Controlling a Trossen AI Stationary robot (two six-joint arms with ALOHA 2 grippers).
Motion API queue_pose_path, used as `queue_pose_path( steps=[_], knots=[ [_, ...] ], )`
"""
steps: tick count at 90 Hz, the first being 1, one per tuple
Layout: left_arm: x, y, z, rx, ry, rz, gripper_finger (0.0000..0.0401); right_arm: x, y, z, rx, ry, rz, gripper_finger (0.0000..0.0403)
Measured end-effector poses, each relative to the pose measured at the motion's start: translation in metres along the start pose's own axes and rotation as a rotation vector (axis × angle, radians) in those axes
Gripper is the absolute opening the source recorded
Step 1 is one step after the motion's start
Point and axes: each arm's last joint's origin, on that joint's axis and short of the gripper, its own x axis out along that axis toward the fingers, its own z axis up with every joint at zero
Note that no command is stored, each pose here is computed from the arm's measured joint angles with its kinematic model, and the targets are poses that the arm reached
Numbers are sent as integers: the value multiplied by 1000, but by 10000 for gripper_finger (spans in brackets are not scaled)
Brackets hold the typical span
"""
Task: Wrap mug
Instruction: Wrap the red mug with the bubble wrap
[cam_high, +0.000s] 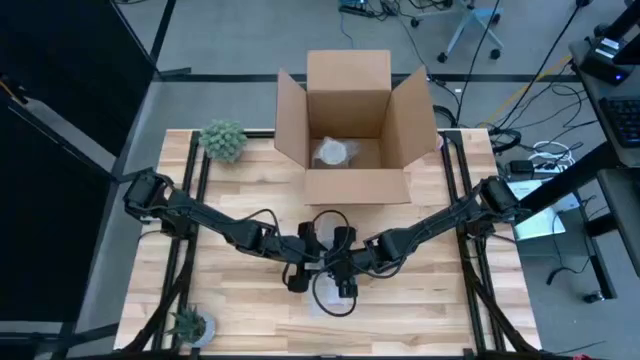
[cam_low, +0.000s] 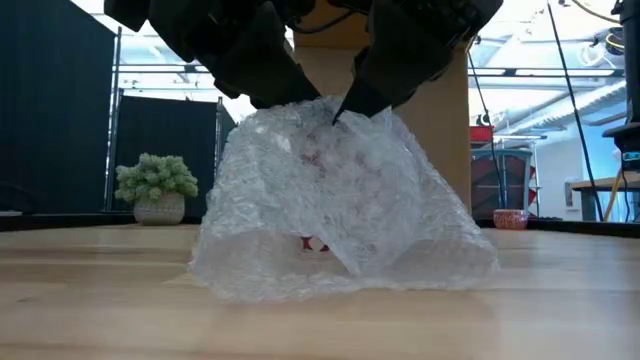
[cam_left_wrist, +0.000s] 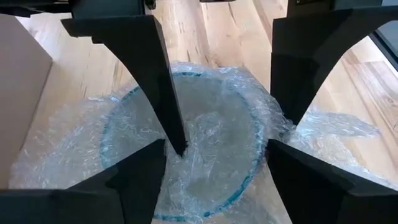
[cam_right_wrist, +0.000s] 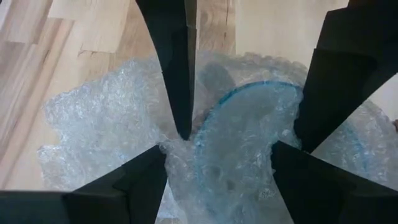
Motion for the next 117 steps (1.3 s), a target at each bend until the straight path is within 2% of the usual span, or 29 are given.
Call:
queue_pose_path(
  steps=[117],
  knots=[
    [0, -3, 0, 4, 0, -10, 264, 0, 0, 0, -24, -2, 1, 258]
  ],
)
